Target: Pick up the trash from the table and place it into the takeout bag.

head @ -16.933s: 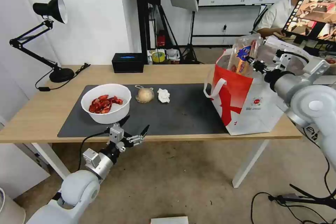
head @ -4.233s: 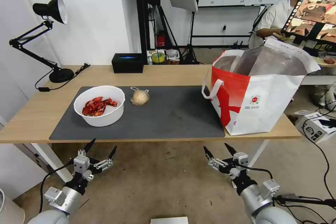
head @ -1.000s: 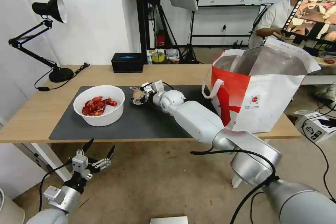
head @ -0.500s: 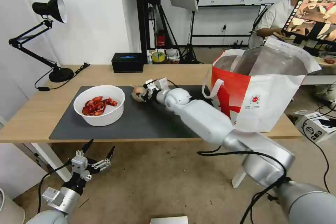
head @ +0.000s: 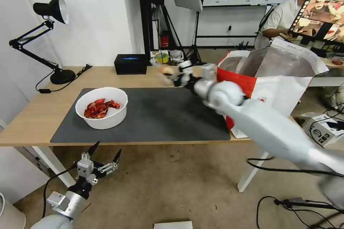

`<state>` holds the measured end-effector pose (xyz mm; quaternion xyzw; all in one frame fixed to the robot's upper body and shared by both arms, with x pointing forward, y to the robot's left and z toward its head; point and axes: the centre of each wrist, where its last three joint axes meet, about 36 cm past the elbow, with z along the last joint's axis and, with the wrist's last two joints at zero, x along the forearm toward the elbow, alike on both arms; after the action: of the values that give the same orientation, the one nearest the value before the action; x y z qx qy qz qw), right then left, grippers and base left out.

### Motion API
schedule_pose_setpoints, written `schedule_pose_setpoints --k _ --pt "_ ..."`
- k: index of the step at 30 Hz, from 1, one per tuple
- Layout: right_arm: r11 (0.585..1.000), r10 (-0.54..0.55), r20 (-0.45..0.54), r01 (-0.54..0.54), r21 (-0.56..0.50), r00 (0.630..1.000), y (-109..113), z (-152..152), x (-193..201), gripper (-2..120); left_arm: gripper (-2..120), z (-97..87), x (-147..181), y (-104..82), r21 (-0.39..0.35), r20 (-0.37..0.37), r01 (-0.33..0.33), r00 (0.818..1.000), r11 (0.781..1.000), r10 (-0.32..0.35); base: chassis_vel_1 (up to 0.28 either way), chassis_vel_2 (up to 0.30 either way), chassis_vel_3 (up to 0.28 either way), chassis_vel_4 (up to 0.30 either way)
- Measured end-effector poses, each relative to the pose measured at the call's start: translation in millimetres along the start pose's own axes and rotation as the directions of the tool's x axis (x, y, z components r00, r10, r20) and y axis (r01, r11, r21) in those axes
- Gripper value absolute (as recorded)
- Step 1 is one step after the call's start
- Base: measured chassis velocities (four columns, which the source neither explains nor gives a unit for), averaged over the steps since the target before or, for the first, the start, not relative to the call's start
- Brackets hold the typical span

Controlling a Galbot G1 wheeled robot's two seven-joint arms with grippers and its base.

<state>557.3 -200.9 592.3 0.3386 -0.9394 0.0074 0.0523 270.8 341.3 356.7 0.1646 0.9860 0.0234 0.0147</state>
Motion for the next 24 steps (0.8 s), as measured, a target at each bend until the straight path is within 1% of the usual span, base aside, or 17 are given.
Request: schedule_pose_setpoints --k 1,2,3,5,6,8,10,12,13,14,16,17,18,19,21,22,24 --pt "1.0 0.007 0.021 -0.007 0.003 1.0 0 -3 15 7 100 0.7 -1 -3.1 0.005 0.001 0.0 1.0 1.0 0.0 0.0 0.0 0.0 0.0" --pt "1.0 0.007 0.021 -0.007 0.003 1.0 0 -3 15 7 100 0.7 -1 -3.1 0.005 0.001 0.0 1.0 1.0 0.0 0.0 0.0 0.0 0.0" --pt "1.0 0.011 0.031 -0.011 0.004 0.999 -1 -4 23 7 100 0.9 -1 -4.7 0.007 0.001 0.0 1.0 1.0 0.0 0.0 0.0 0.0 0.0" --pt "1.0 0.025 0.072 -0.025 -0.008 0.997 -4 -10 50 7 100 2.3 0 -9.8 0.014 0.0 0.0 1.0 1.0 0.0 0.0 0.0 0.0 0.0" --pt "1.0 0.025 0.072 -0.025 -0.008 0.997 -4 -10 50 7 100 2.3 0 -9.8 0.014 0.0 0.0 1.0 1.0 0.0 0.0 0.0 0.0 0.0" --pt "0.999 0.04 0.113 -0.037 -0.029 0.993 -7 -13 67 7 100 3.1 1 -13.0 0.016 -0.004 -0.003 1.0 1.0 0.003 0.0 0.0 0.0 0.0" --pt "0.999 0.044 0.122 -0.04 -0.033 0.992 -8 -13 69 7 100 3.1 1 -13.4 0.017 -0.004 -0.003 1.0 1.0 0.003 0.0 0.0 0.0 0.0" --pt "0.996 0.084 0.204 -0.074 -0.058 0.975 -14 -15 82 6 100 1.5 3 -15.0 0.016 -0.003 -0.006 1.0 1.0 0.006 0.0 0.0 0.0 0.0" --pt "0.993 0.113 0.255 -0.098 -0.071 0.96 -18 -14 87 6 100 0.4 3 -14.8 0.014 -0.001 -0.008 1.0 1.0 0.008 0.0 0.0 0.0 0.0" --pt "0.993 0.113 0.255 -0.098 -0.071 0.96 -18 -14 87 6 100 0.4 3 -14.8 0.014 -0.001 -0.008 1.0 1.0 0.008 0.0 0.0 0.0 0.0" --pt "0.987 0.155 0.328 -0.132 -0.091 0.932 -22 -14 93 6 100 -1.3 3 -14.8 0.012 0.002 -0.01 1.0 1.0 0.01 0.0 0.0 0.0 0.0" --pt "0.982 0.183 0.371 -0.155 -0.104 0.91 -23 -12 96 6 100 -2.2 3 -15.3 0.011 0.002 -0.011 1.0 1.0 0.011 0.0 0.0 0.0 0.0" --pt "0.982 0.183 0.371 -0.155 -0.104 0.91 -23 -12 96 6 100 -2.2 3 -15.3 0.011 0.002 -0.011 1.0 1.0 0.011 0.0 0.0 0.0 0.0" --pt "0.977 0.212 0.408 -0.183 -0.109 0.888 -25 -11 99 6 100 -2.8 3 -15.7 0.011 0.003 -0.012 1.0 1.0 0.012 0.0 0.0 0.0 0.0" --pt "0.966 0.257 0.443 -0.23 -0.114 0.859 -28 -9 106 6 100 -3.7 3 -17.0 0.012 0.005 -0.017 1.0 1.0 0.017 0.0 0.0 0.0 0.0" --pt "0.966 0.257 0.443 -0.23 -0.114 0.859 -28 -9 106 6 100 -3.7 3 -17.0 0.012 0.005 -0.017 1.0 1.0 0.017 0.0 0.0 0.0 0.0" --pt "0.954 0.299 0.444 -0.273 -0.124 0.845 -31 -8 113 6 100 -4.4 2 -18.6 0.012 0.007 -0.022 1.0 1.0 0.022 0.0 0.0 0.0 0.0"
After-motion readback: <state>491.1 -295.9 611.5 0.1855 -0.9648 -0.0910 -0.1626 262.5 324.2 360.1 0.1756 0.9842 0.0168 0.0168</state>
